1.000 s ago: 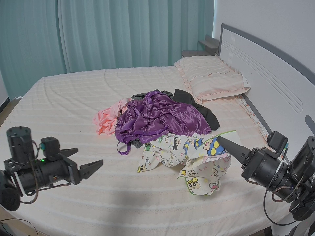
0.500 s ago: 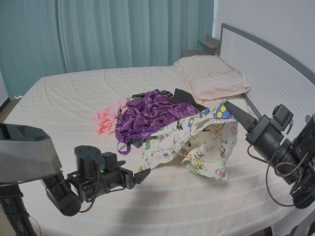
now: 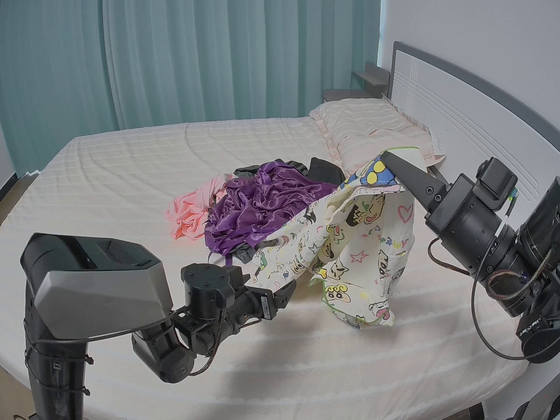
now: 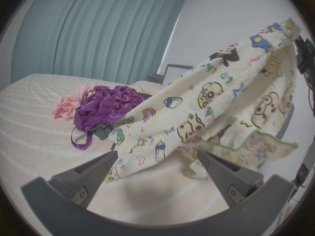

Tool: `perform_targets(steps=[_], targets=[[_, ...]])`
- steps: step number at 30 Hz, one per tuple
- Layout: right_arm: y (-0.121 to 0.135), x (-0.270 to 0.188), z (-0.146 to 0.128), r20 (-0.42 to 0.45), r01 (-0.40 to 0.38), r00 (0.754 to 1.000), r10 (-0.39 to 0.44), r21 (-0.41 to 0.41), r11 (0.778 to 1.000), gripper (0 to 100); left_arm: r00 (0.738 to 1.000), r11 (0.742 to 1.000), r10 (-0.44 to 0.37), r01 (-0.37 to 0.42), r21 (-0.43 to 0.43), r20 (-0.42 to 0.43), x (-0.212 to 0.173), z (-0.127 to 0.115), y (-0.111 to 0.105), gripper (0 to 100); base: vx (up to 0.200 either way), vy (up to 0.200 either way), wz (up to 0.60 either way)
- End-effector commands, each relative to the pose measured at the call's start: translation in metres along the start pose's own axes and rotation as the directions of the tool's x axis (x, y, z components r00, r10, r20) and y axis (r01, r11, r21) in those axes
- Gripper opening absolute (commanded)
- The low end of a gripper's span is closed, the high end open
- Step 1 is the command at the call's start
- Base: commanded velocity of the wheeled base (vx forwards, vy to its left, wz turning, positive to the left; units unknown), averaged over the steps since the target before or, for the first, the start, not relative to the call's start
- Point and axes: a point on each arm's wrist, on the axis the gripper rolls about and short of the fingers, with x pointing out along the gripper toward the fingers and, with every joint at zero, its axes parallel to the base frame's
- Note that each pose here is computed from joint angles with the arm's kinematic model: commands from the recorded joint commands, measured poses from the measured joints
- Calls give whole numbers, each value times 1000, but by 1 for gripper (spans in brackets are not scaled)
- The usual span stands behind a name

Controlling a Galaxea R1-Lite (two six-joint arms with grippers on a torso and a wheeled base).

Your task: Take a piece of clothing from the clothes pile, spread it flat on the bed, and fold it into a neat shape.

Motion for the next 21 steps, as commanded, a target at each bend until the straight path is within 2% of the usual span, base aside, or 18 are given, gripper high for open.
perform_targets(steps=[1,9,14,21], targets=[[6,2,-4,-11,-23,1000,23,11,1000,0,999,999,38,-38,-14,35,27,-10,2,100,0,0,0],[11,5,0,7,-36,999,36,13,999,0,999,999,35,-35,-13,15,41,-24,6,100,0,0,0],[11,5,-1,7,-36,999,36,13,999,0,998,999,38,-38,-19,44,66,-35,9,100,0,0,0],[5,2,-4,-10,-13,1000,13,11,1000,0,996,997,61,-58,-43,62,82,-40,19,100,0,0,0]])
